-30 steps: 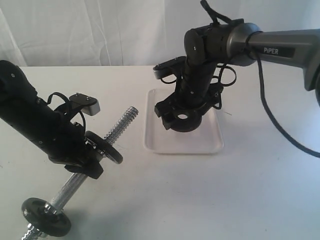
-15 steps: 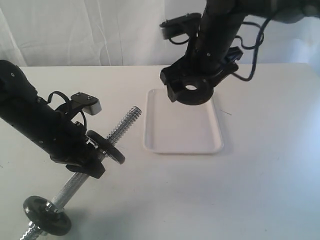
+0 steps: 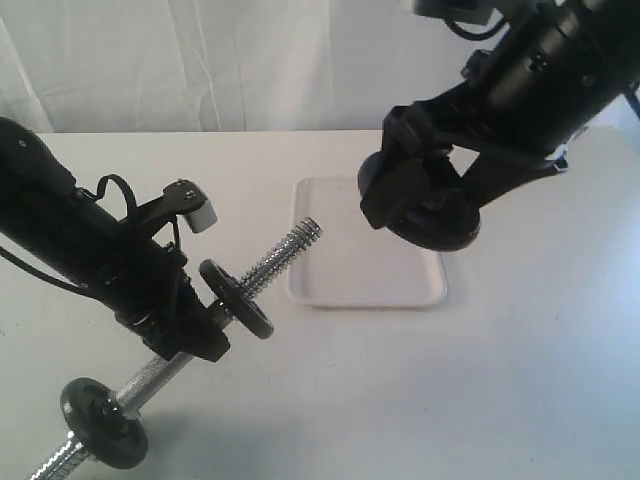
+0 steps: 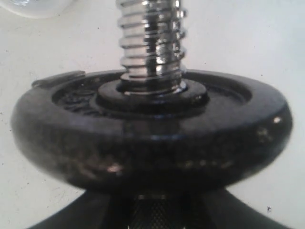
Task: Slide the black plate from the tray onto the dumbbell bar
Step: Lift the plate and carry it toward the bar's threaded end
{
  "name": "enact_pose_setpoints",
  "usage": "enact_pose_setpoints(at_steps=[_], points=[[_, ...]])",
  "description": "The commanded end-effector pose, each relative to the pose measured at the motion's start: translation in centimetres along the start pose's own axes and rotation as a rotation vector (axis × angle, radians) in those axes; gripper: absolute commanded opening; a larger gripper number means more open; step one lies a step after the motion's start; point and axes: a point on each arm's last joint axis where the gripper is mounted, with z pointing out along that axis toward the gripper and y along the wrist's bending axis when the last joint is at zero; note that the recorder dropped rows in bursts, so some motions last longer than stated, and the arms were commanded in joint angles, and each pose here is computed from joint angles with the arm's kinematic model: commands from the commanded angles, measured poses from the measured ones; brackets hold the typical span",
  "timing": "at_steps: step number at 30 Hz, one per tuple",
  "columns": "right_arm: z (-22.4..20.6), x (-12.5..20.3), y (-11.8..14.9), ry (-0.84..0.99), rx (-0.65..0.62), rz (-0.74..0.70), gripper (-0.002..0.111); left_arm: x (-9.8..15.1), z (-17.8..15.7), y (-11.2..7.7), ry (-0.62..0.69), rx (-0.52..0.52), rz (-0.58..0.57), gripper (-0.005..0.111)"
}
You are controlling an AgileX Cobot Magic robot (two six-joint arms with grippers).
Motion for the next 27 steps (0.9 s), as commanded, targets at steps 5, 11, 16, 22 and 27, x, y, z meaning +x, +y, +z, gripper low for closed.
enact_pose_setpoints(at_steps=[5,11,16,22,27], points=[[2.5,1.3,-4.5,-0.196,-0.350,0.005,0.000,-1.5,-1.7,-2.0,-0.105,0.110,0.117,0.000],[5.5,1.3,-5.7,-0.192,-0.449,0.072,0.000,-1.5,-1.7,-2.1,-0.102,0.121,0.122,0.000],[7.9,1.0,-6.9,-0.220,-0.486,0.167,0.000,-1.4,-1.7,-2.1,-0.104,0.120,0.167,0.000],[9.8,0.7,-7.7,-0.197,-0.573,0.249,0.000,-1.4,-1.7,-2.1,-0.102,0.122,0.193,0.000],[10.7,0.3,-8.1,-0.233,-0.634,0.265,0.000,-1.4,-1.7,-2.1,-0.101,0.124,0.195,0.000]])
